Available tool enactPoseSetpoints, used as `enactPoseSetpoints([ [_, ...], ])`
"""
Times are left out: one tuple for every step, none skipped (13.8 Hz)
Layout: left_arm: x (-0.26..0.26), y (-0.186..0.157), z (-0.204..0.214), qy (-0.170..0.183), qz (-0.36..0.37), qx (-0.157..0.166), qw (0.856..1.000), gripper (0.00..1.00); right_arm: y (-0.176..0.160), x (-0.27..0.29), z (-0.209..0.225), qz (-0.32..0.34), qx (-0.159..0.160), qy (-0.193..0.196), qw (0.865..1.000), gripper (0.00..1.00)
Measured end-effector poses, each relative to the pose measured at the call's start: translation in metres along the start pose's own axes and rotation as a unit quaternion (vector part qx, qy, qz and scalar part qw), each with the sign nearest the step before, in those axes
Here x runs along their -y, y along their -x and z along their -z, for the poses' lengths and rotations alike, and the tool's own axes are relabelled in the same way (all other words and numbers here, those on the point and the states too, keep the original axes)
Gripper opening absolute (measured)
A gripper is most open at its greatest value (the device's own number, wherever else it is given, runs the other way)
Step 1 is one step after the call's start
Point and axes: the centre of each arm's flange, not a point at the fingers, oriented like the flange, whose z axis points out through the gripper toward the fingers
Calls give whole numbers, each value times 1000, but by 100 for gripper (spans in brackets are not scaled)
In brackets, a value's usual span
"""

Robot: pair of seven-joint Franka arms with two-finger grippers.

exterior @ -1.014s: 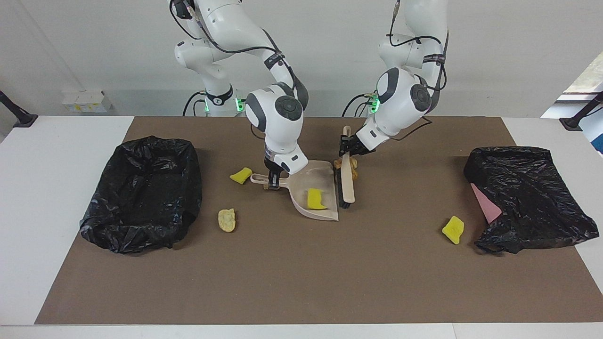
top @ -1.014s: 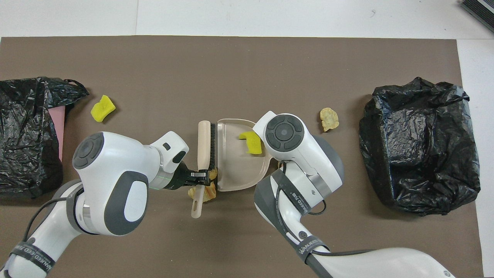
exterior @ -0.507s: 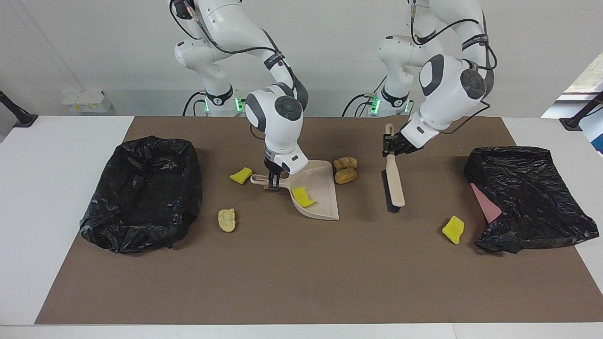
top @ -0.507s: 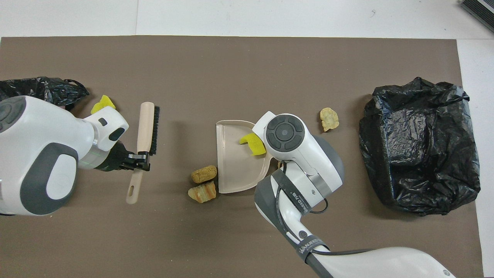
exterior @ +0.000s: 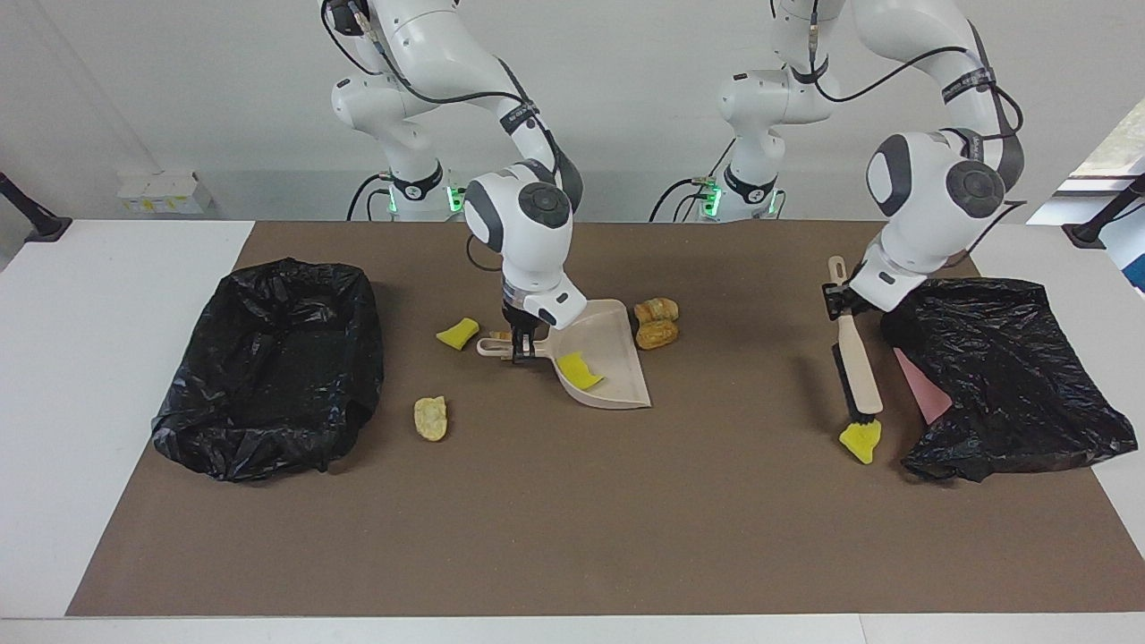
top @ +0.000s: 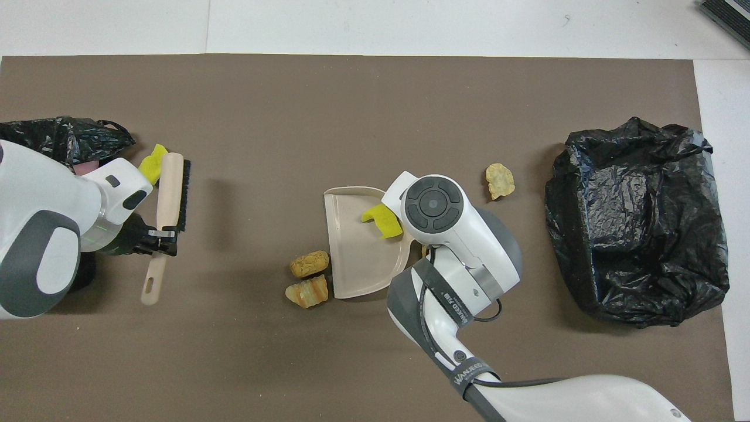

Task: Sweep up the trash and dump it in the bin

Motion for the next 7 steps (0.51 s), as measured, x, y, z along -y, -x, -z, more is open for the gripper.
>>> enactPoseSetpoints([
  [19, -13, -8, -9, -11, -1, 1000, 26, 0, 0, 0, 0, 0, 0, 1000, 31],
  [33, -26, -15, -19, -25, -4, 1000, 26, 0, 0, 0, 0, 0, 0, 1000, 31],
  [39, -38, -18, -30, -37, -7, 999, 26, 0, 0, 0, 0, 0, 0, 1000, 31],
  [40, -47, -19, -38, -45, -9, 998, 26, 0, 0, 0, 0, 0, 0, 1000, 31],
  [35, -52, -20, -41, -51, -11, 998, 26, 0, 0, 0, 0, 0, 0, 1000, 31],
  [29, -54, -20, -41, -58, -10, 997, 26, 0, 0, 0, 0, 0, 0, 1000, 31],
  [22, -54, -22, -41, -64, -8, 997, 26, 0, 0, 0, 0, 0, 0, 1000, 31],
])
